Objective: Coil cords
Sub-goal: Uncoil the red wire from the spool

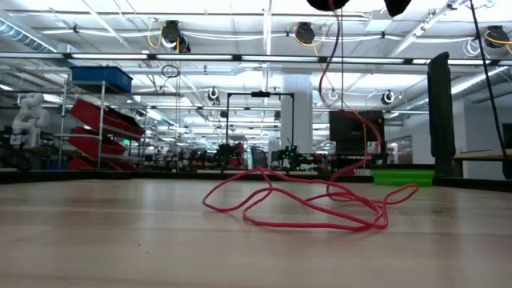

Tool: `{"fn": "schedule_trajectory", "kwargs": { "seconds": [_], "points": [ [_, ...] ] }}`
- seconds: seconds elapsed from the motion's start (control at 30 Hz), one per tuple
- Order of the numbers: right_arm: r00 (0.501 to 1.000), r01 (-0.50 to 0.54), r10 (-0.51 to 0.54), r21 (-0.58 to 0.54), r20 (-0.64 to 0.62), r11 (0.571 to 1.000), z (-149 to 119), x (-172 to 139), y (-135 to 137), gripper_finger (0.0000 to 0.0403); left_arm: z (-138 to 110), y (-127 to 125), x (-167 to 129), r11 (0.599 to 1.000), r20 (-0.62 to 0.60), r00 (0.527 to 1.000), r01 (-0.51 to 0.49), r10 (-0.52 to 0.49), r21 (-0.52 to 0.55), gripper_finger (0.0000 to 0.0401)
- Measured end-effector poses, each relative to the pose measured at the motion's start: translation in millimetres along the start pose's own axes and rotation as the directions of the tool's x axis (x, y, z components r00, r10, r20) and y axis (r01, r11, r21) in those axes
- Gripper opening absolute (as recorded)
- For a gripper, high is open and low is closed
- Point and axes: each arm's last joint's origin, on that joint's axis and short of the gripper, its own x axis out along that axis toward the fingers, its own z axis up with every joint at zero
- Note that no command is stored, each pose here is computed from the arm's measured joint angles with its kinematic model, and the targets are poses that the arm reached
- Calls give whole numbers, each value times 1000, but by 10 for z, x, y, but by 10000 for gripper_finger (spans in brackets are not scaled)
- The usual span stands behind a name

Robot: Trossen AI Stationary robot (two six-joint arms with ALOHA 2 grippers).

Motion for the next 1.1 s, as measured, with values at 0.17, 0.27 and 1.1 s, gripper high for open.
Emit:
{"fn": "schedule_trajectory", "kwargs": {
  "seconds": [0.17,0.27,1.1],
  "points": [
    [998,-17,17,5,63,1000,69,-12,23,0,-193,175,111,989,-110,987,110,-121,-96,1],
    [995,-34,34,-9,89,999,98,-44,44,0,-303,258,147,973,-181,965,163,-192,-163,1],
    [972,-165,165,-9,169,986,193,-364,151,0,-689,669,53,985,-566,821,-30,-73,-170,1]
  ]
}}
